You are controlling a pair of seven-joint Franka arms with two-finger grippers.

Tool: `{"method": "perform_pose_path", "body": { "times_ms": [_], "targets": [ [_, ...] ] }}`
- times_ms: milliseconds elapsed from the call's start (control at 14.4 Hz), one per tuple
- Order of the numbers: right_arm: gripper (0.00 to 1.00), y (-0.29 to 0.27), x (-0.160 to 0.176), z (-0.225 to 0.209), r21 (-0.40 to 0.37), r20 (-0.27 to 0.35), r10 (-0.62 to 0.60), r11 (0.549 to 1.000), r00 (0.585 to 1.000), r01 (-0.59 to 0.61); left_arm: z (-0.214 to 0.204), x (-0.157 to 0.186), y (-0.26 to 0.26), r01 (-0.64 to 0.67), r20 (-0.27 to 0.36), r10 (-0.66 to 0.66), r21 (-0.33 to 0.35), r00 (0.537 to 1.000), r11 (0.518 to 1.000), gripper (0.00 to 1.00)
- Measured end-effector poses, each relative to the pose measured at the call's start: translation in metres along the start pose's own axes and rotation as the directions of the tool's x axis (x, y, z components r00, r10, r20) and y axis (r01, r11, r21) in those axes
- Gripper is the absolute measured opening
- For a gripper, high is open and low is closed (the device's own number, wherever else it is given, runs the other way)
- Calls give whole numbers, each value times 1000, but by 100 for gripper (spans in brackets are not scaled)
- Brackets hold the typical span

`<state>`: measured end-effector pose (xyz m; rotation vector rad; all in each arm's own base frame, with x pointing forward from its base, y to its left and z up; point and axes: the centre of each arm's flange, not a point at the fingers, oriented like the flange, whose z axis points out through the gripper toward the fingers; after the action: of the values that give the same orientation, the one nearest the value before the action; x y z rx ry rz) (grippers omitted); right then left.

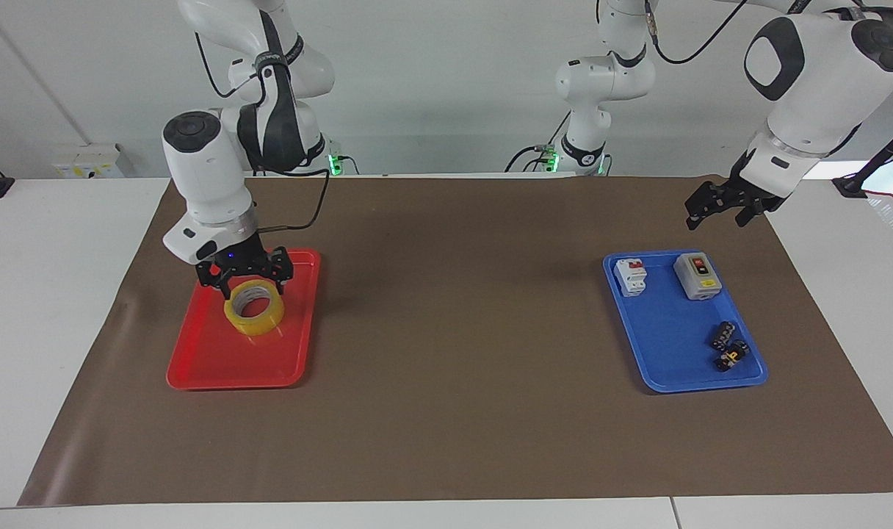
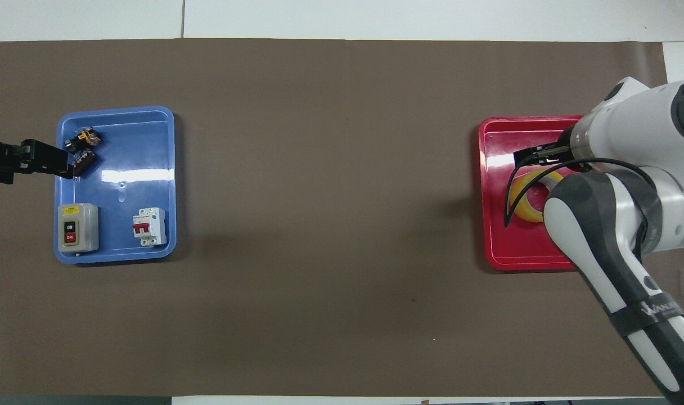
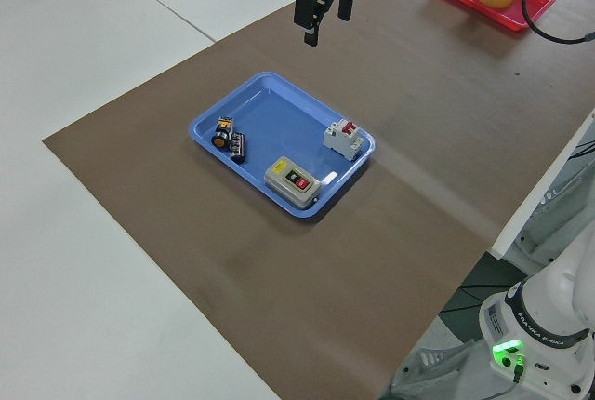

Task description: Place and move tape with both arms

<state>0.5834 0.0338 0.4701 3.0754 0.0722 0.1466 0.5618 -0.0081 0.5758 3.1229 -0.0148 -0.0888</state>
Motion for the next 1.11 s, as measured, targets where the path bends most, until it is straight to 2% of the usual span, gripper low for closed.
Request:
{"method": "perform_pose_path", "body": {
  "times_ms": [138, 277, 623, 762, 1108],
  "targets": [
    [100, 22, 1, -37, 23, 45, 87, 996, 995, -89, 0, 0, 0, 0, 0, 0, 0, 1000, 1000, 100],
    [100, 46, -5, -69, 32, 63, 135, 990, 989, -137, 0, 0, 0, 0, 0, 0, 0, 1000, 1000, 100],
    [100, 62, -31, -144, 32, 97, 158, 986, 983, -161, 0, 0, 0, 0, 0, 0, 0, 1000, 1000, 100],
    [100, 61, -35, -172, 32, 92, 156, 987, 983, -160, 0, 0, 0, 0, 0, 0, 0, 1000, 1000, 100],
    [100, 49, -33, -177, 26, 101, 120, 992, 988, -123, 0, 0, 0, 0, 0, 0, 0, 1000, 1000, 100]
  ]
}}
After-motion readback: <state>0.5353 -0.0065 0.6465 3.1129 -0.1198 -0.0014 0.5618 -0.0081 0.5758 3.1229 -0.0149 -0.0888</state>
